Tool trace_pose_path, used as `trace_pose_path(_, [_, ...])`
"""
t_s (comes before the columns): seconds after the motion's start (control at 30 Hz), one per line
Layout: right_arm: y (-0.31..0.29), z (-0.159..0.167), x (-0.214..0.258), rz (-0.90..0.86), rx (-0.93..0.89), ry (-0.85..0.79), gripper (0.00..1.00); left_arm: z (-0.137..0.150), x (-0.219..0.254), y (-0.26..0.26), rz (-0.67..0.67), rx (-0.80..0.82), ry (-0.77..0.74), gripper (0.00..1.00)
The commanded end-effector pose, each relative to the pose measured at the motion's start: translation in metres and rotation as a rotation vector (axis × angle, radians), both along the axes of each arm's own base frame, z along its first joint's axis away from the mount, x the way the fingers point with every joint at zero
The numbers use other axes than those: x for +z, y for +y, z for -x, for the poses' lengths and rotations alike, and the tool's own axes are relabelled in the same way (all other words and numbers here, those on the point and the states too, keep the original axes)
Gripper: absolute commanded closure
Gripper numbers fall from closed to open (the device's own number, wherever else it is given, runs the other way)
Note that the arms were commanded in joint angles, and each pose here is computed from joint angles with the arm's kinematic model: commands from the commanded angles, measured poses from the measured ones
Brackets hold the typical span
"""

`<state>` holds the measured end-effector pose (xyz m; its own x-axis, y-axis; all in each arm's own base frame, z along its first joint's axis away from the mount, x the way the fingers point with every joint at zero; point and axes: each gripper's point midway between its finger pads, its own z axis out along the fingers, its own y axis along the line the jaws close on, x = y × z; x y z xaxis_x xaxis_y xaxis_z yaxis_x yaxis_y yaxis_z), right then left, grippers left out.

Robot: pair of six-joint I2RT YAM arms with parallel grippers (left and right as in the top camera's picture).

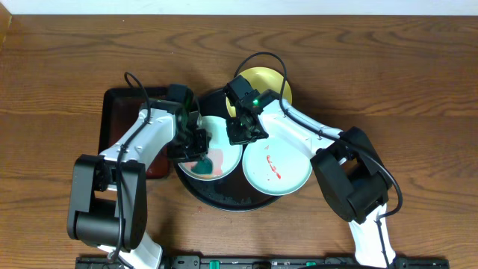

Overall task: Clean dirty plates on tray and stack at the side
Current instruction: 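Scrub the left pale green plate with the sponge in the left gripper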

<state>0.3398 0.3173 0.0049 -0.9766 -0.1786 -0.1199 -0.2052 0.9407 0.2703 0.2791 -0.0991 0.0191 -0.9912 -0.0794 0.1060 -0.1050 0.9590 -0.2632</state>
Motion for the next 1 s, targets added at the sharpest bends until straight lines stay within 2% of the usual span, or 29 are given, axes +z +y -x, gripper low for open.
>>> trace_pose_path(0.0, [-0.002, 0.021, -0.023, 0.026, 0.028, 0.076, 0.99, 0.014, 0.005, -0.016, 0.099, -0.066, 0.064, 0.93])
trace_pose_path(0.17, [-0.002, 0.021, -0.023, 0.027, 0.028, 0.076, 0.99, -0.014, 0.007, -0.006, 0.034, -0.051, -0.034, 0.93])
trace_pose_path(0.37, [-0.004, 0.021, -0.023, 0.034, 0.027, 0.074, 0.99, -0.052, 0.0, 0.053, -0.269, 0.128, -0.169, 0.93])
trace_pose_path(0.43, [-0.004, 0.021, -0.023, 0.035, 0.027, 0.074, 0.99, -0.054, 0.001, 0.068, -0.358, 0.167, -0.183, 0.93])
trace_pose_path(0.53, [-0.004, 0.021, -0.023, 0.035, 0.027, 0.074, 0.99, -0.046, 0.0, 0.07, -0.374, 0.159, -0.15, 0.92])
trace_pose_path(0.63, [-0.006, 0.019, -0.023, 0.045, 0.023, 0.065, 0.99, -0.024, -0.001, 0.068, -0.383, 0.129, -0.067, 0.93])
trace_pose_path(0.77, [-0.006, 0.019, -0.024, 0.046, 0.023, 0.064, 0.99, 0.0, -0.001, 0.05, -0.308, 0.053, 0.026, 0.93])
trace_pose_path(0.97, [-0.004, 0.02, -0.024, 0.046, 0.027, 0.064, 0.99, 0.01, 0.013, -0.02, 0.124, -0.177, 0.023, 0.93])
